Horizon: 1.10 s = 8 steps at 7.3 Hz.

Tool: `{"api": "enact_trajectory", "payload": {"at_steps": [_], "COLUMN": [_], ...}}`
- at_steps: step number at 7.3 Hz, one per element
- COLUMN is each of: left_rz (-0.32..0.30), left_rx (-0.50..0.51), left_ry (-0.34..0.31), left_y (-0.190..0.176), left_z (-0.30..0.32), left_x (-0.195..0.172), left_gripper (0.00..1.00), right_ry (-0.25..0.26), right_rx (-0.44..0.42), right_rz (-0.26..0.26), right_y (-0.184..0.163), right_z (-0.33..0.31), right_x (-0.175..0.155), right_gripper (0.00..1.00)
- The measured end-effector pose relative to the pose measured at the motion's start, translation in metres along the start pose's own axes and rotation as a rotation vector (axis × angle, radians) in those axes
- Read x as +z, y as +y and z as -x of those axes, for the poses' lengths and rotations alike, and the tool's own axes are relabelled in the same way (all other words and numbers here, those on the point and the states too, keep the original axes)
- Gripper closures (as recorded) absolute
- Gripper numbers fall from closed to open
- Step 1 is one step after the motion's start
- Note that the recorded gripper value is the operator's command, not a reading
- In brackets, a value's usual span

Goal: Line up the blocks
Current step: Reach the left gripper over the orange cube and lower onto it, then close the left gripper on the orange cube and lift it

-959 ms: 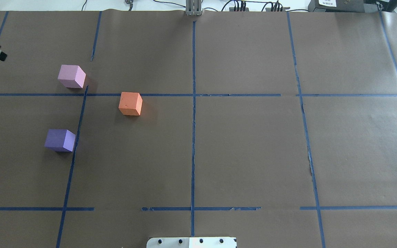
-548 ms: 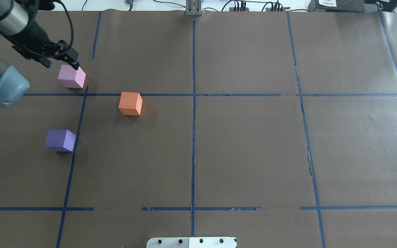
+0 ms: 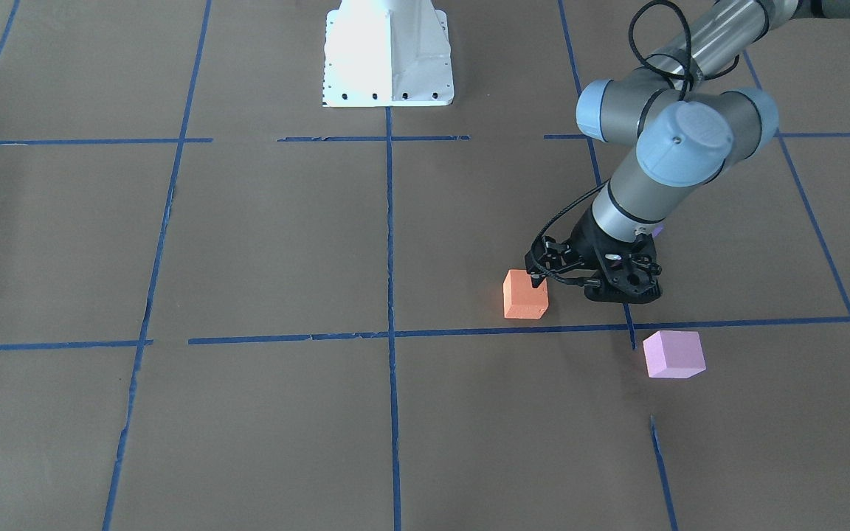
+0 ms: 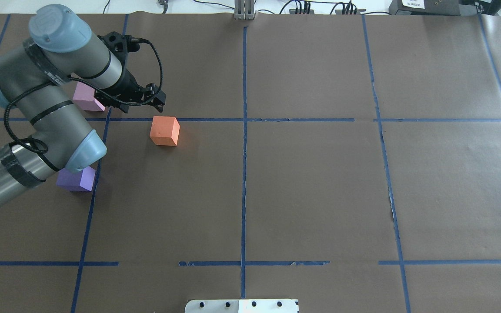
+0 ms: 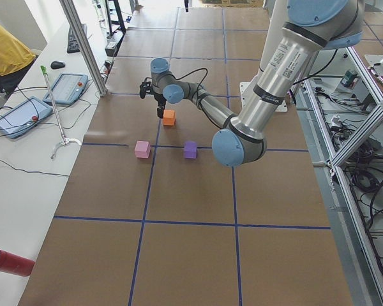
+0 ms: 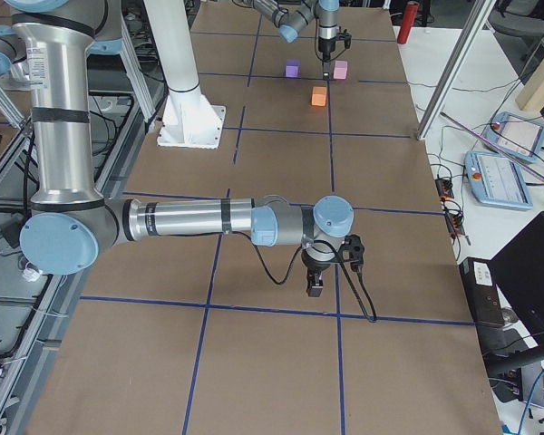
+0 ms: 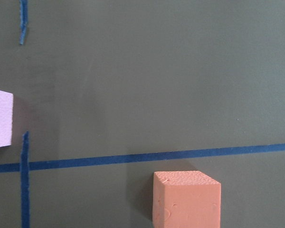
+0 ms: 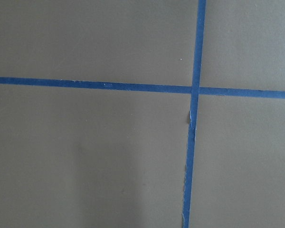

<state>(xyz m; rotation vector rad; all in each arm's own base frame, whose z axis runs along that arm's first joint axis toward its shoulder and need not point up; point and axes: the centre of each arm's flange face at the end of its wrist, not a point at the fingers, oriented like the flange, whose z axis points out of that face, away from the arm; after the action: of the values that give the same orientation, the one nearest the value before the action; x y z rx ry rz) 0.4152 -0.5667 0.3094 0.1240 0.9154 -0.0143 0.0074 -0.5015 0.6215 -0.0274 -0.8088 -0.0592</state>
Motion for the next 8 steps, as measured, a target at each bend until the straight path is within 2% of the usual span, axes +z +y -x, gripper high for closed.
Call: {"api": "enact_trajectory", "payload": {"at_steps": [4,5,6,7,8], "left_rz": [-0.023,-0.019,-0.016,-0.013,-0.009], "left_rx": [-0.008,-0.008,-0.008,-0.009,-0.009], "left_ry": [-0.062,-0.072,-0.078,-0.081,-0.083], "left_y": [0.019,0.023,0.025,0.025,0.026], "left_z": [-0.024,-0.025,-0.025,-0.026,-0.027], "left_x": [0.046,0.054,0.059,0.062,0.065], "left_gripper": [0.01,0.15,0.39,0.41,0.49], "right_ry": [0.000,0.000,0.000,0.000,0.000], "right_rx": [0.000,0.000,-0.001,-0.001,0.000], "right_rz": [0.000,0.000,-0.001,-0.001,0.000], "right_y": [0.000,0.000,0.000,0.000,0.000], "right_z": [0.000,0.000,0.000,0.000,0.000], "right_x": [0.000,0.000,0.000,0.000,0.000], "right_gripper": [0.00,0.00,0.00,0.00,0.00]}}
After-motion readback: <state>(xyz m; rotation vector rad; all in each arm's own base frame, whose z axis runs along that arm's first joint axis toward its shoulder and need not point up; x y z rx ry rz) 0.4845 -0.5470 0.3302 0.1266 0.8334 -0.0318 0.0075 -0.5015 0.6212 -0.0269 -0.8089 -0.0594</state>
